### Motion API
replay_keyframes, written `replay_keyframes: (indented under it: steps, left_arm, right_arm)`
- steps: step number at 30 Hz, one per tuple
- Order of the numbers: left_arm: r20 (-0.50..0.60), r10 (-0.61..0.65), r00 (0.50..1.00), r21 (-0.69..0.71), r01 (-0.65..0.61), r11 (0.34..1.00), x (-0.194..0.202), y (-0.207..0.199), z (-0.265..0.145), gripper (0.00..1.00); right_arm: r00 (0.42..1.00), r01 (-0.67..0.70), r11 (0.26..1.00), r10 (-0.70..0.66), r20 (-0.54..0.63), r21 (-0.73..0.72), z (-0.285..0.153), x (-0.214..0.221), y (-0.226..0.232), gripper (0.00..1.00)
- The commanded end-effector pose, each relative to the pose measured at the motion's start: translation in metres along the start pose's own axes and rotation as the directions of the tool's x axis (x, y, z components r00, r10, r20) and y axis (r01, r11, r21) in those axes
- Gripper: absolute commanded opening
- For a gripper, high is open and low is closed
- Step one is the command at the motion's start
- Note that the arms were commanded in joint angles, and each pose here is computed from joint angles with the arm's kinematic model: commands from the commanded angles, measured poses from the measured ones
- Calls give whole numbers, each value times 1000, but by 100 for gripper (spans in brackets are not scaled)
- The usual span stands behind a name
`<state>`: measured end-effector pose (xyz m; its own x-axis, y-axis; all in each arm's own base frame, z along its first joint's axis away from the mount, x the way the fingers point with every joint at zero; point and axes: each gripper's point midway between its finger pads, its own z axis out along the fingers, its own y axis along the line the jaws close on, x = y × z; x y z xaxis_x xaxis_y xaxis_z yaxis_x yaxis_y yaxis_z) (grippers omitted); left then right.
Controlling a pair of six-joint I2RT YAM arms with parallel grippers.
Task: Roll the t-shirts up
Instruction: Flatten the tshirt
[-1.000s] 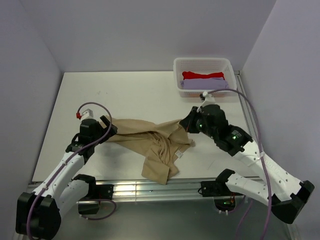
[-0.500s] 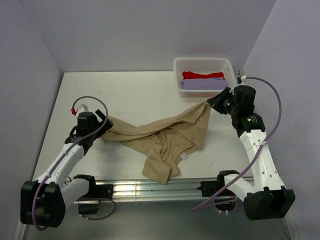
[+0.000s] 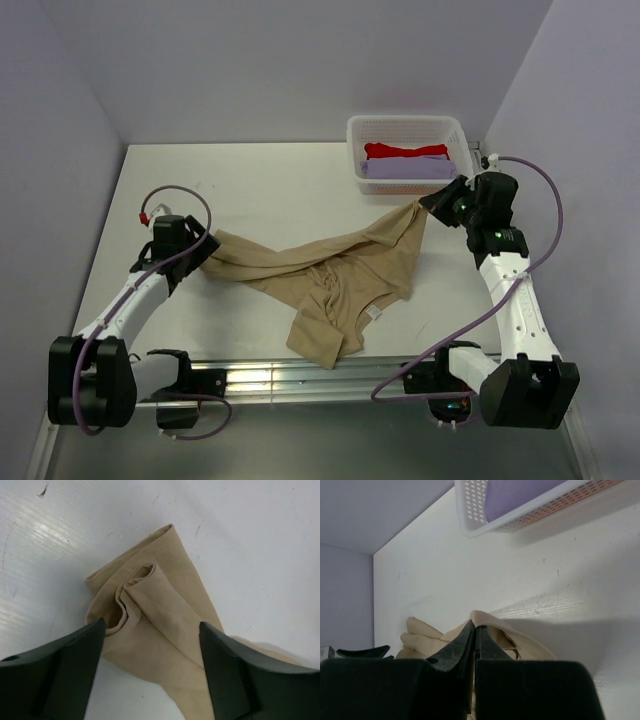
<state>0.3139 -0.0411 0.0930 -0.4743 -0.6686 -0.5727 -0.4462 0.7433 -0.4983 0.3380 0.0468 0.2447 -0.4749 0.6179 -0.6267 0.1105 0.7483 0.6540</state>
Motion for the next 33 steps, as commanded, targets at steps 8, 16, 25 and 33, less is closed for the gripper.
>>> replay_keyframes:
  steps: [8,16,25,33]
  left_arm:
    - [-5,11,1000,34,-10,999,-25,-29,31,63]
    - [-98,3,995,-30,-6,1000,-4,-15,53,48]
    - [-99,20,995,-12,-21,1000,-13,-25,42,0]
    - [3,6,1000,59,-6,998,-71,-64,-14,0]
  right_arm:
    - [998,58,992,-57,12,-111,-2,-3,18,0]
    - [998,62,991,-61,7,-118,-2,-2,20,0]
    - [998,55,991,-56,-5,-119,0,-1,19,0]
    - [999,44,992,-45,-1,-119,0,-5,22,0]
